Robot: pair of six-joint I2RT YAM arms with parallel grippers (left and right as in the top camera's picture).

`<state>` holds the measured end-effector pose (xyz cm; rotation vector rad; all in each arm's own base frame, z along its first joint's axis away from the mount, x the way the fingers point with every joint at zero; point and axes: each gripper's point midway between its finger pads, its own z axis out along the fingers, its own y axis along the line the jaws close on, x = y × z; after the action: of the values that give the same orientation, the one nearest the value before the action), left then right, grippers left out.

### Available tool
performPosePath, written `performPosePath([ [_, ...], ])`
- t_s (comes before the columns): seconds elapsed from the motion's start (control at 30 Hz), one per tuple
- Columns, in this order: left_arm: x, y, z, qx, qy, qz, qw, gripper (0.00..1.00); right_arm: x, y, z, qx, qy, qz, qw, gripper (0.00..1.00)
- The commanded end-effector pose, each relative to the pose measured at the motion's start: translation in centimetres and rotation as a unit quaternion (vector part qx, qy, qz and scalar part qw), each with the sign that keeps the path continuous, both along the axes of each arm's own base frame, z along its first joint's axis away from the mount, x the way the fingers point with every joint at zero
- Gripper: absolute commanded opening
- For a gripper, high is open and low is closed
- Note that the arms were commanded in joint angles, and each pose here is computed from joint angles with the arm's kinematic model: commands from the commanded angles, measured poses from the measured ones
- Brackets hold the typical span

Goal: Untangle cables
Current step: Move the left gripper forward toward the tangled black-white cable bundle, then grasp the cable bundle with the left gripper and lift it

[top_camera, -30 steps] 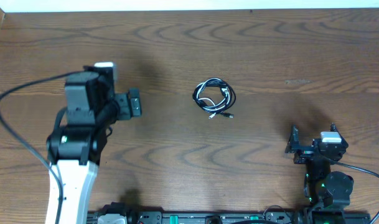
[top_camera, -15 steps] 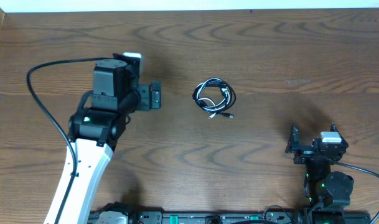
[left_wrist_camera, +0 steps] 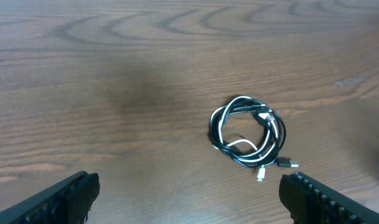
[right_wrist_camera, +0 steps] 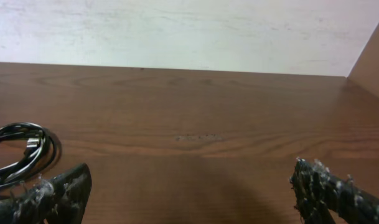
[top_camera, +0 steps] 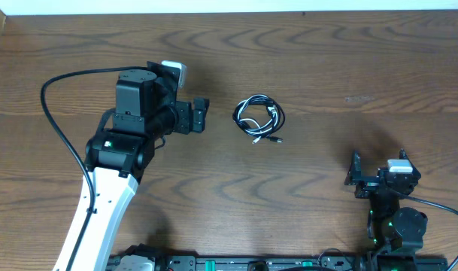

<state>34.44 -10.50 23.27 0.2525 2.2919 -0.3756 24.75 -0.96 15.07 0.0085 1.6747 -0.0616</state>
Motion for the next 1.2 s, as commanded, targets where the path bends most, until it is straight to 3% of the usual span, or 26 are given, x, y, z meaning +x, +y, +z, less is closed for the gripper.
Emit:
performPosePath([
  [0.0, 0.3, -1.2, 1.0, -0.015, -0.009, -0.011, 1.000, 0.98, 0.0, 0.0, -0.2, 0.004, 0.002, -0.003, 1.000, 0.99],
  [0.37, 2.0, -1.9, 0.1, -0.035, 0.002, 0.031, 0.999, 0.98, 0.0, 0.0, -0.2, 0.005, 0.003, -0.003, 1.000, 0.99],
  [0.7, 4.2, -5.0, -1.1, -0.030, 0.033, 0.004, 0.999, 0.98, 0.0, 0.0, -0.2, 0.005, 0.004, -0.003, 1.000, 0.99],
  [0.9, 3.7, -7.1, -1.0, -0.018, 0.064, -0.019, 0.998, 0.98, 0.0, 0.0, -0.2, 0.005, 0.004, -0.003, 1.000, 0.99],
  [1.17, 2.3, -7.8, -3.0, -0.057, 0.145, 0.018, 0.988, 0.98, 0.0, 0.0, -0.2, 0.005, 0.004, -0.003, 1.000, 0.99],
])
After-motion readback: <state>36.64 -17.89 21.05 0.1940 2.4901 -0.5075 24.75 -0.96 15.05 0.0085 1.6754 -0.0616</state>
